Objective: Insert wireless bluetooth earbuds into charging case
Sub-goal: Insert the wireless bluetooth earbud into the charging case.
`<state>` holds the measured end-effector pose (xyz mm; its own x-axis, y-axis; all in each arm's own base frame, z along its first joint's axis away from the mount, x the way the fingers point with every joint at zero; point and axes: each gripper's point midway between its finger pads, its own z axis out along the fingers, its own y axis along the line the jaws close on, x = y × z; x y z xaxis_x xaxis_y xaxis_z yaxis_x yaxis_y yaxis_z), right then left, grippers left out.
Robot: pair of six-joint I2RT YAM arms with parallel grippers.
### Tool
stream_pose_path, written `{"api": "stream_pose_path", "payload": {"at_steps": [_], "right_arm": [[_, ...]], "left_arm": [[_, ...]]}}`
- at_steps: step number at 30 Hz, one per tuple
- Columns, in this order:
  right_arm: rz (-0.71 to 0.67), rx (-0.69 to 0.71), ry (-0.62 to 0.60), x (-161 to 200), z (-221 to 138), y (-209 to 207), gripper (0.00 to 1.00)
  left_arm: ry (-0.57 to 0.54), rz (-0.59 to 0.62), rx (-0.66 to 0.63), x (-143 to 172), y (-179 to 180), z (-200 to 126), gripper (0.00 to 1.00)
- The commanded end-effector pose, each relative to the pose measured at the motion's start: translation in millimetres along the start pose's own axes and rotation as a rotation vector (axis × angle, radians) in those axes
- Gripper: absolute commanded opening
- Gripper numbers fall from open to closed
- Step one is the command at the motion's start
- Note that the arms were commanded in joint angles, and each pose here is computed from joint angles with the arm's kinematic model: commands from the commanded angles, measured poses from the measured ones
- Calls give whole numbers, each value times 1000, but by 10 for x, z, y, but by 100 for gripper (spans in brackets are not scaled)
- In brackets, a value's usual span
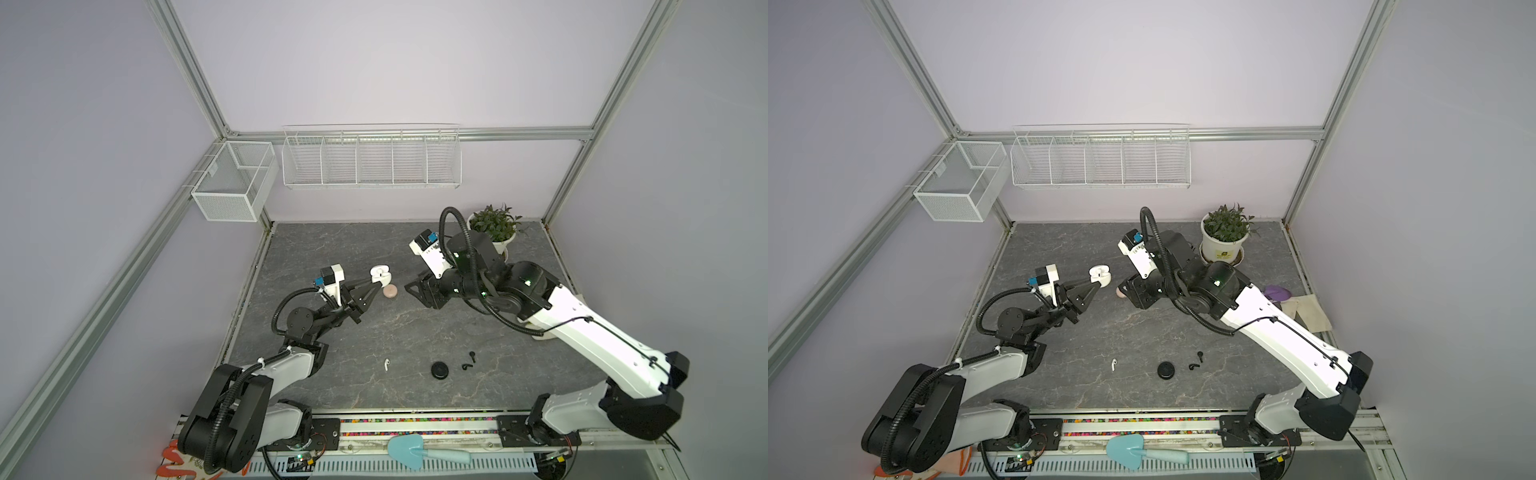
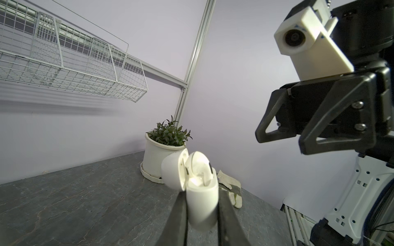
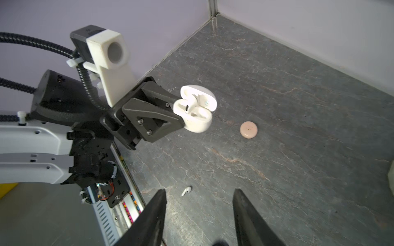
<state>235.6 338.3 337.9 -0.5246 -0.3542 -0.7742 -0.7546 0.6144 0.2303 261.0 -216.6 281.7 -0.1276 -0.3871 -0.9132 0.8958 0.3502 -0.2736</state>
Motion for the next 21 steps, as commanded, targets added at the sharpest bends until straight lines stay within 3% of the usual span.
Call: {"api": "stream_pose_path", "payload": {"at_steps": [1, 10, 21], "right_arm": [[41, -103, -25, -241, 57, 182, 50], [38, -132, 21, -337, 277, 227, 40], [45, -146, 45, -328, 461, 191, 37]], "left_arm": [[-30, 69, 43, -88, -135, -18, 0], [-38, 83, 49, -134, -148, -3, 0], [-41, 74, 63, -162, -186, -1, 0]]}}
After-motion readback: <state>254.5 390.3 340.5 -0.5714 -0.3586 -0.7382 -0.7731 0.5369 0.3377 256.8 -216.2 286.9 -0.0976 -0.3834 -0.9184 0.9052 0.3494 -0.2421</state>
